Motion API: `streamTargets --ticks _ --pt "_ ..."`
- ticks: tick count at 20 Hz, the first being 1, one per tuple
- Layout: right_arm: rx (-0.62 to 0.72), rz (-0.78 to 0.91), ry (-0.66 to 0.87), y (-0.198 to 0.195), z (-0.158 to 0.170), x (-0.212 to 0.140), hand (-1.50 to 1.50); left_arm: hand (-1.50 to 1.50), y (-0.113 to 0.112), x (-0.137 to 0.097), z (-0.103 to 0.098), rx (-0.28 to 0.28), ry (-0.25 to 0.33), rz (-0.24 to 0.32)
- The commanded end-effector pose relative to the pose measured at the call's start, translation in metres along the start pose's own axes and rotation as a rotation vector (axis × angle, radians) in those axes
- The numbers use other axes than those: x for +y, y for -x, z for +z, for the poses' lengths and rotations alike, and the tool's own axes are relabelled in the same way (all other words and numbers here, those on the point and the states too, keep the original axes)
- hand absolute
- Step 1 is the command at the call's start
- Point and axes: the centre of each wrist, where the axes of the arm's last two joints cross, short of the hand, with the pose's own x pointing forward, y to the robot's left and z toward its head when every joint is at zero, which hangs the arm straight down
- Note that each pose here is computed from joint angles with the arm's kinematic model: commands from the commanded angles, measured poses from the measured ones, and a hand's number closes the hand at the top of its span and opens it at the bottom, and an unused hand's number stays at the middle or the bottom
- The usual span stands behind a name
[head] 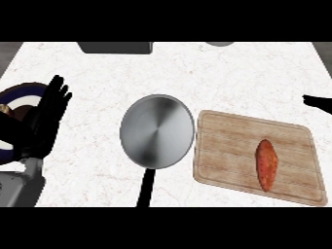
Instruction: Pick the sweet potato from the cutting board and place it in the pan
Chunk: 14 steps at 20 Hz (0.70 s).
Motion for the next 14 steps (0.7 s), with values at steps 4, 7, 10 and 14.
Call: streamTargets --ticks 4,7,10,14 --pt "0.079 0.114 -0.271 -0.017 -0.008 0.023 -1.5 0.0 -0.009 0.02 0.004 0.003 -0.019 -0.004" --pt "0.066 0.143 -0.304 -0.024 -0.017 0.037 -1.5 0.0 -0.001 -0.006 0.009 -0.007 -0.01 -0.011" --pt "0.084 0.233 -0.31 -0.031 -0.021 0.025 -1.5 0.0 -0.019 0.013 0.002 -0.007 -0.02 -0.007" --pt "0.115 0.352 -0.284 -0.063 -0.003 0.012 -1.5 0.0 0.016 0.017 0.004 0.008 -0.016 0.003"
